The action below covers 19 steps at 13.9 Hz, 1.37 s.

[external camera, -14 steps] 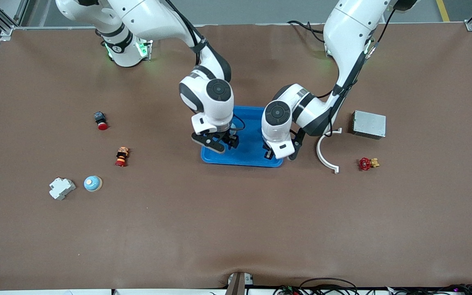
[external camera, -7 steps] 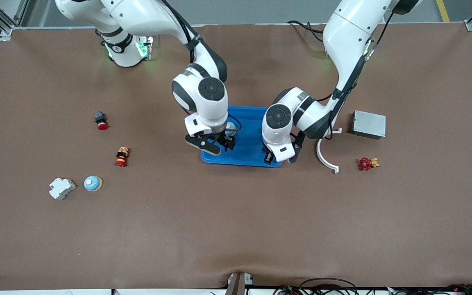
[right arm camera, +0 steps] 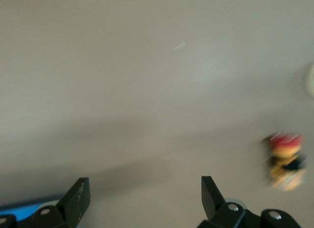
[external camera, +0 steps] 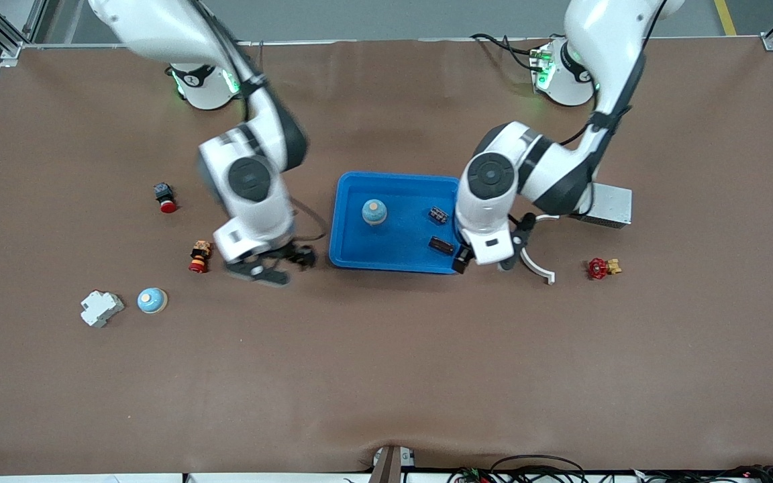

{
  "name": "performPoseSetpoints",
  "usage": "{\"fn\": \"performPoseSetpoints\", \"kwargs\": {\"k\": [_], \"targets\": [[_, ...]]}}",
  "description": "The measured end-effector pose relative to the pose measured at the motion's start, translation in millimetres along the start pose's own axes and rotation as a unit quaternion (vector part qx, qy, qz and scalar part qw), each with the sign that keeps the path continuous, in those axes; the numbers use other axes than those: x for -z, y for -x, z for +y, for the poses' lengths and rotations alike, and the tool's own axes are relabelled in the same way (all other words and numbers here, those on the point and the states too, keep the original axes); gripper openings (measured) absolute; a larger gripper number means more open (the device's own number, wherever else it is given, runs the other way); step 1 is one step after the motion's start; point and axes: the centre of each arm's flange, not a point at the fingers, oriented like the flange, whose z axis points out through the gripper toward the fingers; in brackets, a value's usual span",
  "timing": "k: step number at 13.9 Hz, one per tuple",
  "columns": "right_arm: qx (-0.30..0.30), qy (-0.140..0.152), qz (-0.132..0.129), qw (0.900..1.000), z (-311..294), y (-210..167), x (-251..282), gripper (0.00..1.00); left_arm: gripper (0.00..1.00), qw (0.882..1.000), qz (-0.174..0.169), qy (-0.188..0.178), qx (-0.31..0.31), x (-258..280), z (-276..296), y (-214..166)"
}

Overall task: Place electrolytic capacitor and blue bell in tray
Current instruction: 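Place the capacitor in the tray with the left gripper while the right withdraws, then grasp the second blue bell with the right gripper while the left returns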

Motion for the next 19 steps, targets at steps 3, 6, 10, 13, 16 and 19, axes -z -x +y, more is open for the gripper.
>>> {"fn": "performPoseSetpoints", "kwargs": {"k": [3,6,10,13,16,19], "targets": [[0.036,-0.001,-0.003,0.999,121,-35,-36,1.0,1.0,0.998,0.008,0.011,-0.059,41,-13,-54],[0.07,0.002,-0.011,0.997,197,-48,-52,1.0,1.0,0.991,0.018,0.016,-0.13,84,-34,-104],[0.089,0.0,0.003,0.996,255,-59,-58,1.0,1.0,0.975,0.028,0.023,-0.219,143,-73,-156],[0.082,-0.005,0.021,0.996,264,-61,-66,1.0,1.0,0.962,0.018,0.011,-0.272,170,-99,-184],[0.068,-0.016,0.03,0.997,268,-61,-92,1.0,1.0,0.945,0.003,-0.013,-0.326,193,-116,-207],[0.053,-0.028,0.031,0.998,267,-61,-120,1.0,1.0,0.941,-0.002,-0.018,-0.337,214,-130,-231]]}}
